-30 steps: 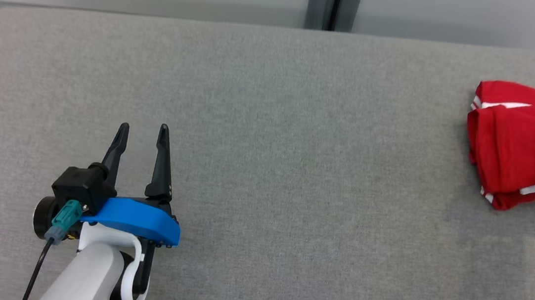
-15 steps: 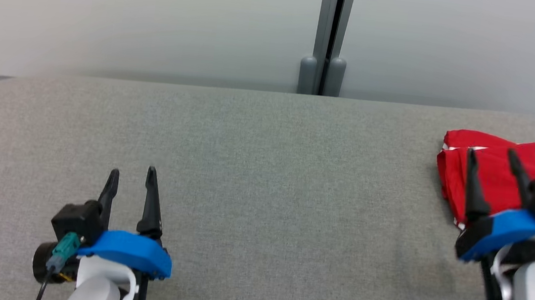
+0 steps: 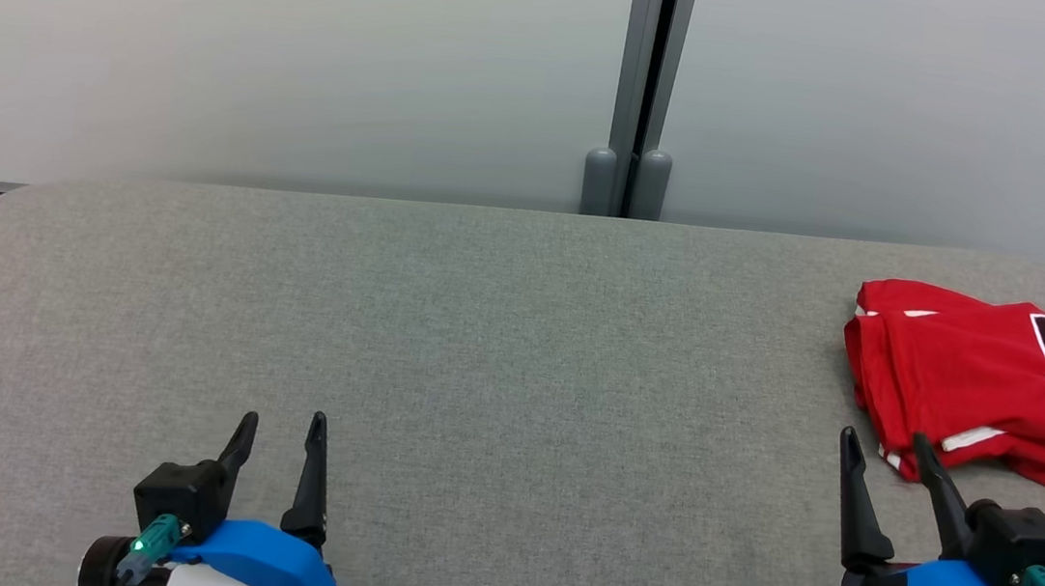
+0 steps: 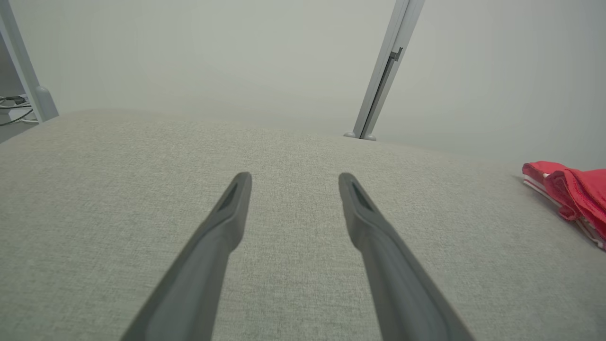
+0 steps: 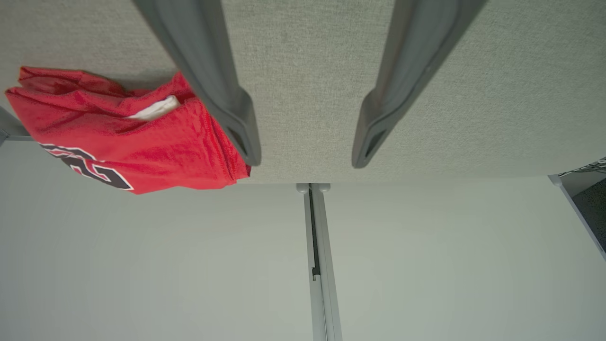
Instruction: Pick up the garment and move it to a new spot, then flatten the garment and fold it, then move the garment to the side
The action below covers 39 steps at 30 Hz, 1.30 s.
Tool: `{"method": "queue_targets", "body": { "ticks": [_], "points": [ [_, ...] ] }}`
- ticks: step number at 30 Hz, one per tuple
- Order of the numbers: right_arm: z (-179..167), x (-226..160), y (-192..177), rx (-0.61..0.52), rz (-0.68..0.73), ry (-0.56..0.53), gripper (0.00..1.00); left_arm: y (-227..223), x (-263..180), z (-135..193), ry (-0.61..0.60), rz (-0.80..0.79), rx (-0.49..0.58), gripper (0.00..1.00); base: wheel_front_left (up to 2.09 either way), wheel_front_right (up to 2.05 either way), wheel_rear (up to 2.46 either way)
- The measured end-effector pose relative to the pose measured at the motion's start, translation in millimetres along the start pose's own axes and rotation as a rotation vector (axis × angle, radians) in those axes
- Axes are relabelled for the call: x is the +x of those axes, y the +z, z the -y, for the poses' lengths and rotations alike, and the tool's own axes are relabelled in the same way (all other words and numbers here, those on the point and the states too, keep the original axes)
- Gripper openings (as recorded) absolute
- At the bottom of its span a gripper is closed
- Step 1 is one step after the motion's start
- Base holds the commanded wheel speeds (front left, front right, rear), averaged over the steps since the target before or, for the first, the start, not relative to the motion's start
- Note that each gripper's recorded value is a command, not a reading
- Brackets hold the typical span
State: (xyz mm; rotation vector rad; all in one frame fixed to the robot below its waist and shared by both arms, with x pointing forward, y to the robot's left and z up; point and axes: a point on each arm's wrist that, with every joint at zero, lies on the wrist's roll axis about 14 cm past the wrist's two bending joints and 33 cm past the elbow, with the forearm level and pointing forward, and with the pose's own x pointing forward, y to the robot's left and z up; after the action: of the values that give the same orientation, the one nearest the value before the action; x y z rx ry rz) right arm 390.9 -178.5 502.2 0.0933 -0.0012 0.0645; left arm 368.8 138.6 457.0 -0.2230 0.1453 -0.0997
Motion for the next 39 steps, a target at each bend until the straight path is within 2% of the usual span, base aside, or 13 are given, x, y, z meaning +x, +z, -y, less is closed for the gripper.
{"method": "queue_targets", "body": {
  "ticks": [7,35,38,39],
  "points": [
    [-11,-3,-5,0.020,-0.010,0.030,1.00,1,-3,-11,0.027,0.000,0.021,1.00,0.00,0.00,0.00],
    [-11,-5,-12,0.037,-0.017,0.026,1.00,7,-5,-8,0.027,0.024,0.014,1.00,0.00,0.00,0.00],
    [-10,-5,-12,0.037,-0.018,0.025,1.00,6,-5,-7,0.023,0.021,0.016,0.93,0.00,0.00,0.00],
    [-10,-6,-15,0.038,-0.027,0.024,0.00,3,-6,-7,0.024,0.013,0.016,0.00,0.00,0.00,0.00]
  ]
}}
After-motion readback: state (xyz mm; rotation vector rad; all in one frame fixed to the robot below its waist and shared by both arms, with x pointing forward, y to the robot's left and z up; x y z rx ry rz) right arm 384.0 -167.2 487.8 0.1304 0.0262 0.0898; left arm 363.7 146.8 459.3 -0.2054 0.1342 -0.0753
